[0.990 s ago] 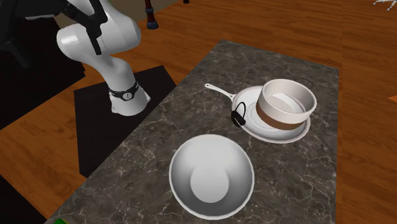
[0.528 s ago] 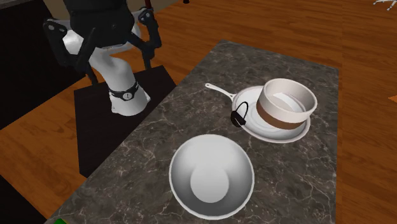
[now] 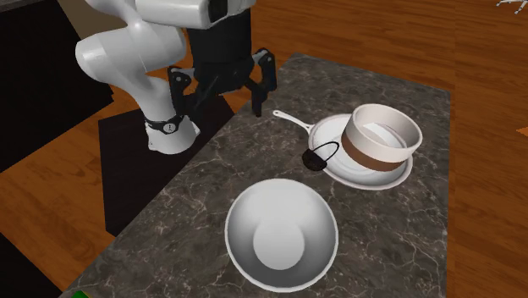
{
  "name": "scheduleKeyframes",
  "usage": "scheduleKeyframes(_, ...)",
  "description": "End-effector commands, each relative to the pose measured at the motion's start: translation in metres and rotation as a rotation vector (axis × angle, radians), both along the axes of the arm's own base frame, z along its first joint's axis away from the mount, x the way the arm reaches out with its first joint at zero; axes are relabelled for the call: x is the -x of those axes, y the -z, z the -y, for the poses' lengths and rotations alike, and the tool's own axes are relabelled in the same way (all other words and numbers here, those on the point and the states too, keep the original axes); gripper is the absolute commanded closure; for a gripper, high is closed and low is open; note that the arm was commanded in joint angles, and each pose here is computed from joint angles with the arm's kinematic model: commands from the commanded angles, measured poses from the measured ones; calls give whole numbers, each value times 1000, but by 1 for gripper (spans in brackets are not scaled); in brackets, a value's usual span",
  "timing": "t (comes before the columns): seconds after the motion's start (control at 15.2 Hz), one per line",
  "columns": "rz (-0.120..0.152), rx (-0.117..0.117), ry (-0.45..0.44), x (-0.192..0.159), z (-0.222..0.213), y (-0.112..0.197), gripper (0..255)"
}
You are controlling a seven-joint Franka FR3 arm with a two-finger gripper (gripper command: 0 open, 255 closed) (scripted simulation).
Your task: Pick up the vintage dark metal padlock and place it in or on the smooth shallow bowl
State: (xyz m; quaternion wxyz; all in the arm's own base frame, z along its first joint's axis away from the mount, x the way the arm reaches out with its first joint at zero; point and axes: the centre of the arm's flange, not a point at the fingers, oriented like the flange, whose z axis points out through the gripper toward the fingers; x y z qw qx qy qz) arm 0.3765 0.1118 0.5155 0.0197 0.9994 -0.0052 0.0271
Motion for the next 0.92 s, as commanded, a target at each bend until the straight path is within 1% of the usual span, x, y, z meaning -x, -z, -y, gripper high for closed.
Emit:
scheduleKeyframes(0.0, -7, -3, 3, -8, -23, 16, 0)
scheduleKeyframes(0.86, -55, -16, 15, -48, -160, 111, 0)
